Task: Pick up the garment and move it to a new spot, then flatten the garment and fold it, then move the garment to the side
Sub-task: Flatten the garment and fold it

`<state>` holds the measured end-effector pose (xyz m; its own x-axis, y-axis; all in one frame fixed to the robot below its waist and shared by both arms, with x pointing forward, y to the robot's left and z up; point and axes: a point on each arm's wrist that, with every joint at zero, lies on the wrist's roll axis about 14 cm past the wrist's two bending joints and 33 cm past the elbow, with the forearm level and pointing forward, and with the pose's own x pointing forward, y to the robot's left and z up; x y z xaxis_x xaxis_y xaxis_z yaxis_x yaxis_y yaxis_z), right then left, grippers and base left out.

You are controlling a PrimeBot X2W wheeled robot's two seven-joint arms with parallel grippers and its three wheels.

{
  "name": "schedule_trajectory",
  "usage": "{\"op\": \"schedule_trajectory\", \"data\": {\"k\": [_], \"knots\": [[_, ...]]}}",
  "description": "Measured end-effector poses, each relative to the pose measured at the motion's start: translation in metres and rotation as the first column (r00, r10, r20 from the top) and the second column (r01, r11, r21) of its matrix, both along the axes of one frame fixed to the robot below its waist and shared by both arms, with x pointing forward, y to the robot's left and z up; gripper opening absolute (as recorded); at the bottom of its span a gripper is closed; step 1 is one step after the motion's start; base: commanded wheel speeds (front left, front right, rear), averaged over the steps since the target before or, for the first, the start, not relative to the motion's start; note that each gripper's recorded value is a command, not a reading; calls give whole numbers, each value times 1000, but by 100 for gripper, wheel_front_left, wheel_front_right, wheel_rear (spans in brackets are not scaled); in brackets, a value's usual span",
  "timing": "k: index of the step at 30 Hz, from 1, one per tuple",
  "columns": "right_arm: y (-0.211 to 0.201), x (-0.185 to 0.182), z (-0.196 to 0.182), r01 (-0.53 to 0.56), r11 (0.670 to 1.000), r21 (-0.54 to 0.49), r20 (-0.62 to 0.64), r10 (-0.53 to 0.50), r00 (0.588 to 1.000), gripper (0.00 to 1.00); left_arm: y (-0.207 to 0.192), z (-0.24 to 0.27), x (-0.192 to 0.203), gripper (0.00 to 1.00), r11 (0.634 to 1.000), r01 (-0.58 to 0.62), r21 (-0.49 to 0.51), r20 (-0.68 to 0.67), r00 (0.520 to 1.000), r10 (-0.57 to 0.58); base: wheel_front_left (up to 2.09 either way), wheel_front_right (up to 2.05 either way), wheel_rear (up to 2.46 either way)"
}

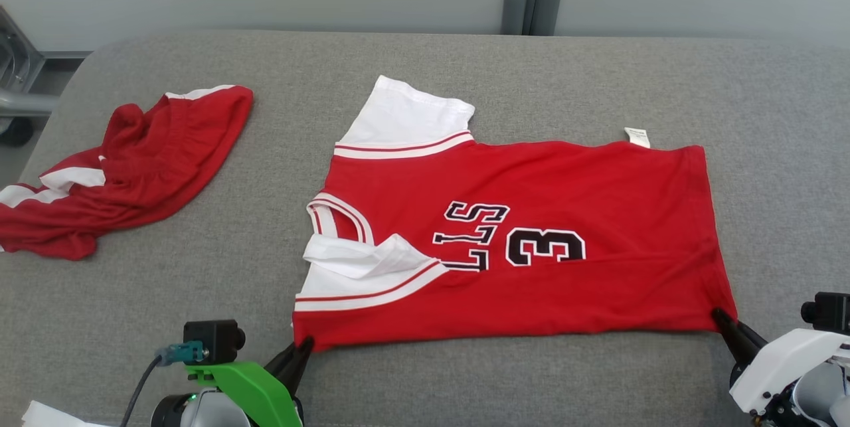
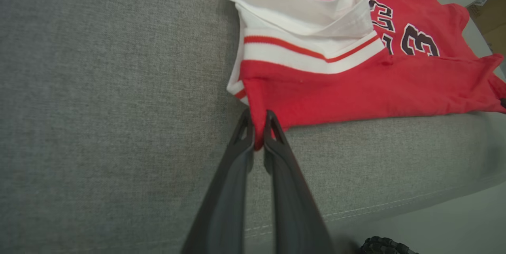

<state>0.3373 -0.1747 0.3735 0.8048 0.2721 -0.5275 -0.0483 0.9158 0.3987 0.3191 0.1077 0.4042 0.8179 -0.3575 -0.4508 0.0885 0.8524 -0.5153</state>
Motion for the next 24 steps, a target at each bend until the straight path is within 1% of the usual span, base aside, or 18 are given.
{"op": "schedule_trajectory", "data": {"k": [4,9,10,11,12,13,18,24], "knots": [[-3,-9,-5,1,1000,-3,-33,-2,999,0,0,-2,-7,0,1000,-6,-3,-19,1000,6,0,0,0],[-6,-13,-5,6,1000,-6,-44,-6,999,0,1,-1,-12,0,1000,-5,0,-28,1000,5,0,0,0],[-6,-13,-4,7,1000,-5,-41,-7,999,26,0,0,-12,13,1000,-8,-3,-25,1000,8,0,0,0],[-6,-12,-3,11,1000,-4,-37,-11,999,47,-1,2,-12,31,1000,-7,-8,-25,1000,7,0,0,0],[-7,-12,-1,16,1000,-4,-33,-16,999,100,-1,2,-12,77,1000,-8,-13,-24,1000,8,0,0,0],[-8,-12,-1,19,1000,-4,-35,-20,999,100,-1,3,-12,100,1000,-10,-12,-24,1000,9,0,0,0],[-11,-15,1,31,999,-8,-35,-31,999,100,-2,2,-18,100,1000,0,-9,-41,999,-1,0,0,0],[-19,-9,13,49,999,-16,5,-49,999,100,7,14,-10,100,1000,-28,-8,-6,1000,28,0,0,0]]}}
